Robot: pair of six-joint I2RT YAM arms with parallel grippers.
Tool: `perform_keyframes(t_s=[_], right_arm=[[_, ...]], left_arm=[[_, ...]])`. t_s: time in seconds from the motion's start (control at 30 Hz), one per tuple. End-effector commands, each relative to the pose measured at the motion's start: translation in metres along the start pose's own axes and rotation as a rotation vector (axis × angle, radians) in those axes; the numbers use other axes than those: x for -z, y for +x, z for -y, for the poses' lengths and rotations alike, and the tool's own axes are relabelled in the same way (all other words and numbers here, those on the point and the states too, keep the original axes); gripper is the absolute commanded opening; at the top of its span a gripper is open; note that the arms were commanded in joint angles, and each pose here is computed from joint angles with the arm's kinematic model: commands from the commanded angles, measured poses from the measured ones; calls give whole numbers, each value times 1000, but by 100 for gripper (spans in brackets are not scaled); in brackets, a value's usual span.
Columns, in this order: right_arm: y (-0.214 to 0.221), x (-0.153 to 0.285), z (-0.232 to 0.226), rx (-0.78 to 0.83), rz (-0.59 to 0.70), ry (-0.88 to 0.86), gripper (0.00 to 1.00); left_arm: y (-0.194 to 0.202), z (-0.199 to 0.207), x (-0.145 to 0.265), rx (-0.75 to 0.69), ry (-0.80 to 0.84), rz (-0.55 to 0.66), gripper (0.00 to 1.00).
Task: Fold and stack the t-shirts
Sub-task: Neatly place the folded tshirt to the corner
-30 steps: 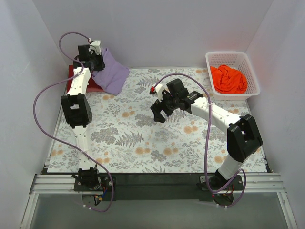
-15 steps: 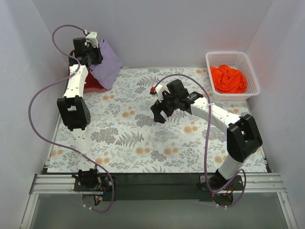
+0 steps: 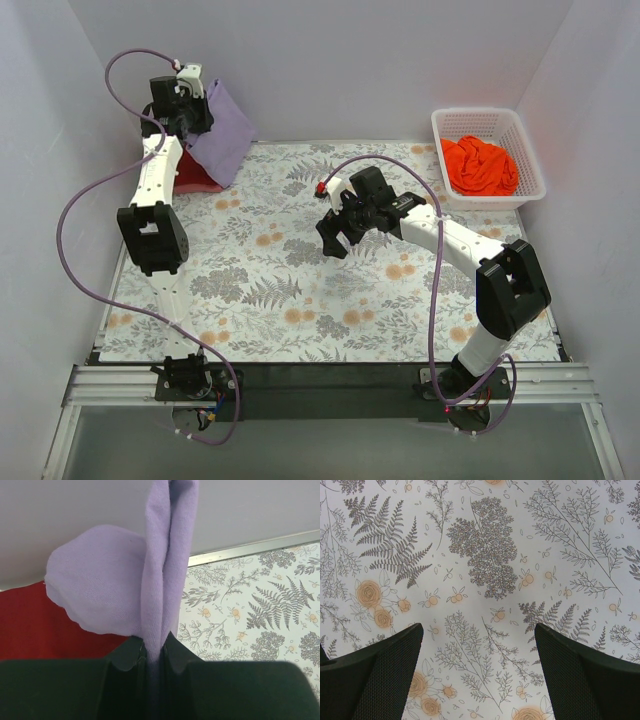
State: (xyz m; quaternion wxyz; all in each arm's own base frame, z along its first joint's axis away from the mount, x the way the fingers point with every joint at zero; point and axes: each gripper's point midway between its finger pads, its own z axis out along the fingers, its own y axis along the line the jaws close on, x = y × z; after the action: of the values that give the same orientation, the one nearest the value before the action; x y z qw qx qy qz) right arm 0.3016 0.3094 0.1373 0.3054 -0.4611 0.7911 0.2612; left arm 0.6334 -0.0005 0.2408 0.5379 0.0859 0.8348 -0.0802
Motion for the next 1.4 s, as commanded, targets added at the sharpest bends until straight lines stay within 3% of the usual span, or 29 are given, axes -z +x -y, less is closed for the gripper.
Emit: perform_keyframes(t_s=[0.0, 1.2, 1.23, 1.33, 1.37], right_arm=[[-8, 4, -3, 4, 30, -8, 99], [10, -24, 1, -44, -50, -49, 98], [9, -24, 1, -49, -49, -50, 99], [-1, -19, 2, -45, -41, -46, 98], [-3, -18, 4, -38, -38, -38, 98]], left_arm=[[-72, -9, 52, -56, -47, 160, 0], [24, -165, -10, -153, -286, 80, 0], [25, -173, -12, -161, -323, 91, 4], [18, -186, -8, -178, -396, 102, 45], [7, -188, -2, -180, -409, 124, 50]])
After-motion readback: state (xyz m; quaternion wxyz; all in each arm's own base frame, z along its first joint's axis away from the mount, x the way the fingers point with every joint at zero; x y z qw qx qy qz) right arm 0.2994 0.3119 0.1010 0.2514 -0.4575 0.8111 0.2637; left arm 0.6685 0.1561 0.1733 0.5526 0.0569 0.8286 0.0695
